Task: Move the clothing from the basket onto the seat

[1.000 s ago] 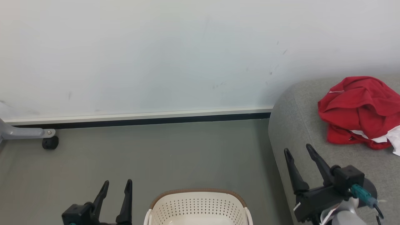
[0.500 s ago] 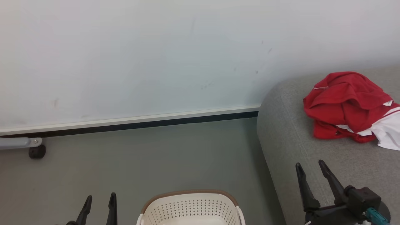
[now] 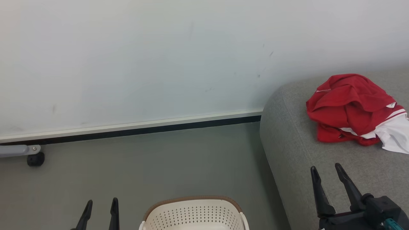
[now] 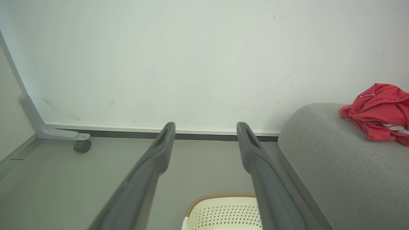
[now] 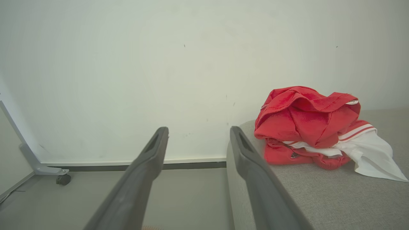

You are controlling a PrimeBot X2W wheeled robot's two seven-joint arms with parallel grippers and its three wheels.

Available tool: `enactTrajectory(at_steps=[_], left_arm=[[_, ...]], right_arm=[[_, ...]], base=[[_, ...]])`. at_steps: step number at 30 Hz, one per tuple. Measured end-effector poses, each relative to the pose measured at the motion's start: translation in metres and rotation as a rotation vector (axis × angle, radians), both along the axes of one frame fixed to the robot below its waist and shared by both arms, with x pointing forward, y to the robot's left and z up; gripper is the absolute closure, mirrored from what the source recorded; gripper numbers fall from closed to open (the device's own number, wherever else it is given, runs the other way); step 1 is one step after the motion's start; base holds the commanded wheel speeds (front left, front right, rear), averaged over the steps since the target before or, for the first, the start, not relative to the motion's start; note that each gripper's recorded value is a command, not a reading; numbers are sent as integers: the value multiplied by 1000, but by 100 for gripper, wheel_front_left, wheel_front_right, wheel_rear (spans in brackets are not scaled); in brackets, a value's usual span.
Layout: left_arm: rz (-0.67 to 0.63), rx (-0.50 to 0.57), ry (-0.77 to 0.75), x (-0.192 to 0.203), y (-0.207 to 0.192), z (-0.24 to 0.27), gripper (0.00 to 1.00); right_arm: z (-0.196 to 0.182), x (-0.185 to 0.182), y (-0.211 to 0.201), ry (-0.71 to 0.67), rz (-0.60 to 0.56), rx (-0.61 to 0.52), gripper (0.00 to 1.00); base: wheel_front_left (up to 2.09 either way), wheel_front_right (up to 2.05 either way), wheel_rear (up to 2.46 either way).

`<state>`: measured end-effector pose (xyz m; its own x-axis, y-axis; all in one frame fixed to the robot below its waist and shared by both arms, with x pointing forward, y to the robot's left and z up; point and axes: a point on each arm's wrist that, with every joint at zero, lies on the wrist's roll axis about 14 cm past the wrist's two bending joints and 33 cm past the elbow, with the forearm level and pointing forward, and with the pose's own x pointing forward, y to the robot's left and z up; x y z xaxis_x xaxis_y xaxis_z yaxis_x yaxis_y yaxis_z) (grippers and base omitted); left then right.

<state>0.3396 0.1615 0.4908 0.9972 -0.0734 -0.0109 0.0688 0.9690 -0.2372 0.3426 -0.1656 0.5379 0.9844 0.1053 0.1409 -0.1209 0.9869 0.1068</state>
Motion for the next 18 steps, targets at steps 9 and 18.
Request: enactTrajectory(at_steps=[9, 18], left_arm=[[14, 17, 16, -7, 4, -6, 100], [25, -24, 103, -16, 2, -29, 100]], right_arm=[[-6, -3, 2, 14, -8, -2, 100], [-36, -11, 3, 121, -21, 50, 100]], base=[[0, 0, 0], [0, 0, 0]])
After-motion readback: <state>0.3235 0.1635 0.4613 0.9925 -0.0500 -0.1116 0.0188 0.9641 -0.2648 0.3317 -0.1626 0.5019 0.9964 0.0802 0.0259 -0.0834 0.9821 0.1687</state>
